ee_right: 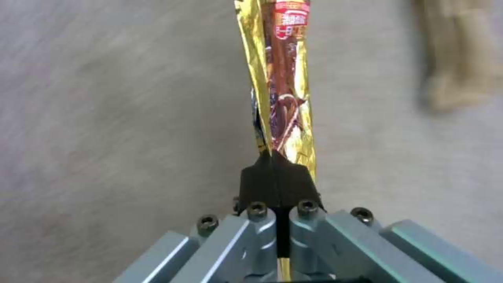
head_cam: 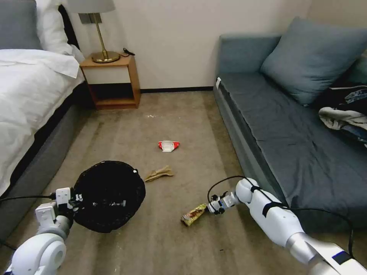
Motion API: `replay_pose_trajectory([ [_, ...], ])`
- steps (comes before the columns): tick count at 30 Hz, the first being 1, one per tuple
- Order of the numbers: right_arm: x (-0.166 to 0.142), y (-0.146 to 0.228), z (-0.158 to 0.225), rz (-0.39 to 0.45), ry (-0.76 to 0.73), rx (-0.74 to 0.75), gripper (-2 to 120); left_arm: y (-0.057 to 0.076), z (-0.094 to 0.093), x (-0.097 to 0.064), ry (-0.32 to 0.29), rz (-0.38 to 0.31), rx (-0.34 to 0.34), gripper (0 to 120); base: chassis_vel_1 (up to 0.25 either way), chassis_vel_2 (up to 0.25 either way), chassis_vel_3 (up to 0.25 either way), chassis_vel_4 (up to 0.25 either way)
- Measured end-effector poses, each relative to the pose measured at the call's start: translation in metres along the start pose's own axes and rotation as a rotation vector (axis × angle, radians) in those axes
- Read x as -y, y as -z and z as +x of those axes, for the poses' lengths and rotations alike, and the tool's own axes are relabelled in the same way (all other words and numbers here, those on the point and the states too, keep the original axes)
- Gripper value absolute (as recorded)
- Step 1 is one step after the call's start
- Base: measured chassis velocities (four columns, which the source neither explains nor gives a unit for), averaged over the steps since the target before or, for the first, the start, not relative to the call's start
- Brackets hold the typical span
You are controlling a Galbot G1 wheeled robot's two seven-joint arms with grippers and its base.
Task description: Pick up the trash bin, then pick up the garbage on the floor and place it into the trash bin.
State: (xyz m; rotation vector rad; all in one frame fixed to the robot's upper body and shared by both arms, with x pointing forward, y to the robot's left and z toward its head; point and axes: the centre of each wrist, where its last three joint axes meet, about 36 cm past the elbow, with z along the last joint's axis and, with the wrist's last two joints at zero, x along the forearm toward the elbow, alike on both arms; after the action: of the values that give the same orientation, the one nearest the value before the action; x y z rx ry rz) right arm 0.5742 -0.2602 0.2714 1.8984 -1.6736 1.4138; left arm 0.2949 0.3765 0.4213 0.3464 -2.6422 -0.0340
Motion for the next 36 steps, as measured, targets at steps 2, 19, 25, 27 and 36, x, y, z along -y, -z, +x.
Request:
replay_pose_trajectory([
  [2, 0.005, -0.001, 0.007, -0.018, -0.027, 0.012, 0, 0.000, 0.000, 0.000, 0.000, 0.000, 0.000, 3, 0.000, 0.000, 0.000, 0.000],
  [19, 0.047, 0.042, 0.053, -0.612, -0.410, 0.685, 0, 0.002, -0.001, -0.002, 0.002, -0.002, 0.003, 3, 0.000, 0.000, 0.000, 0.000],
  [25, 0.062, 0.127, 0.034, -0.672, -0.322, 0.903, 0, 0.001, -0.001, -0.002, 0.003, 0.006, 0.002, 3, 0.000, 0.000, 0.000, 0.000],
  [27, 0.066, 0.146, 0.028, -0.650, -0.291, 0.925, 0, 0.001, -0.001, -0.002, 0.003, 0.010, 0.002, 3, 0.000, 0.000, 0.000, 0.000],
  [36, 0.075, 0.205, -0.016, -0.546, -0.184, 0.904, 0, 0.000, 0.000, 0.000, 0.003, 0.016, 0.001, 3, 0.000, 0.000, 0.000, 0.000],
])
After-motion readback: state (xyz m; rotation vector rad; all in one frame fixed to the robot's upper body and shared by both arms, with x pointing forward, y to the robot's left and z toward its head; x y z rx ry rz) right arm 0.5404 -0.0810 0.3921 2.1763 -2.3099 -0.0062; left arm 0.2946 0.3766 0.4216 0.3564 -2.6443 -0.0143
